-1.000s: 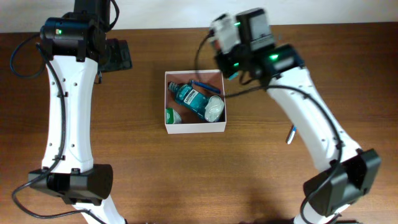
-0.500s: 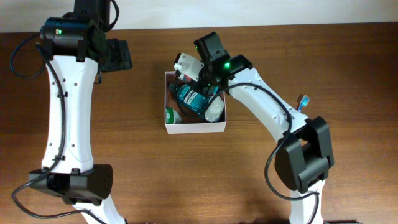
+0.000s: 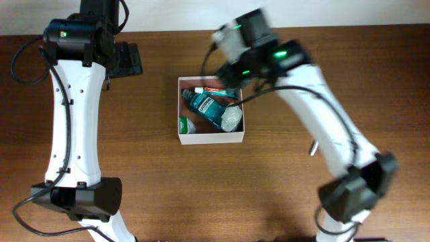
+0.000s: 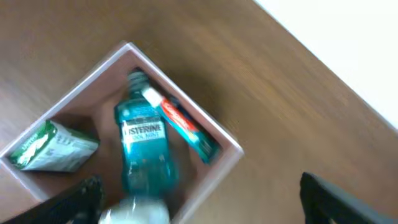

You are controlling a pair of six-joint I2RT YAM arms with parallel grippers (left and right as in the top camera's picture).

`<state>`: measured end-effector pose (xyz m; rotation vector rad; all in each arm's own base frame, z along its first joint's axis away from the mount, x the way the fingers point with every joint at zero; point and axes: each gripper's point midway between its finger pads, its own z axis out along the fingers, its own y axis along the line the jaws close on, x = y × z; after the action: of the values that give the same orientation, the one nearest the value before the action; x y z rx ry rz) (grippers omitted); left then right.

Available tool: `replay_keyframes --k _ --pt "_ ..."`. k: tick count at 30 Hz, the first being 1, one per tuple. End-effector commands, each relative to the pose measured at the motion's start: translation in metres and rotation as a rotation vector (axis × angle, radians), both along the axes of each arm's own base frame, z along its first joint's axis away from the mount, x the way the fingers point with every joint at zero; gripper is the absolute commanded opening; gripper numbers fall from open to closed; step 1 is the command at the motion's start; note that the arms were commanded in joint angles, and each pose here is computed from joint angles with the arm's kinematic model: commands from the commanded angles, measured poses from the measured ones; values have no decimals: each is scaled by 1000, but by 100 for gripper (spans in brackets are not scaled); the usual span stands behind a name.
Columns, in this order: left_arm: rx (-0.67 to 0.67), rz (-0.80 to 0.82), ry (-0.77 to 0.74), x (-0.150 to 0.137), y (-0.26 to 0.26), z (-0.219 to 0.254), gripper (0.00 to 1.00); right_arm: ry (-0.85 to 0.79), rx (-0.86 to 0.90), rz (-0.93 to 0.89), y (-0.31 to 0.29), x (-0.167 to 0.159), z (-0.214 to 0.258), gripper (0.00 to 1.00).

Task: Pack container
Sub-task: 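Carry the toothpaste over the box and release it inside, then lower the right gripper onto the blue toothbrush handle and close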

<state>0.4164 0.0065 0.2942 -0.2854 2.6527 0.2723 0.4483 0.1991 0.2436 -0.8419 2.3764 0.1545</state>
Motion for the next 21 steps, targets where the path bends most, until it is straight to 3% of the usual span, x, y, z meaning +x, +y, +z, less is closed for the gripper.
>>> replay_keyframes --k 1,8,16,21 --pt "11 0 -20 0 3 7 100 103 101 -344 -65 -2 11 82" --pt "11 0 -20 0 3 7 100 382 139 -823 -186 -24 -43 67" --pt "11 0 -20 0 3 7 100 537 158 -1083 -246 -52 -124 66" --pt "11 0 -20 0 3 7 100 617 154 -1142 -253 -79 -183 61"
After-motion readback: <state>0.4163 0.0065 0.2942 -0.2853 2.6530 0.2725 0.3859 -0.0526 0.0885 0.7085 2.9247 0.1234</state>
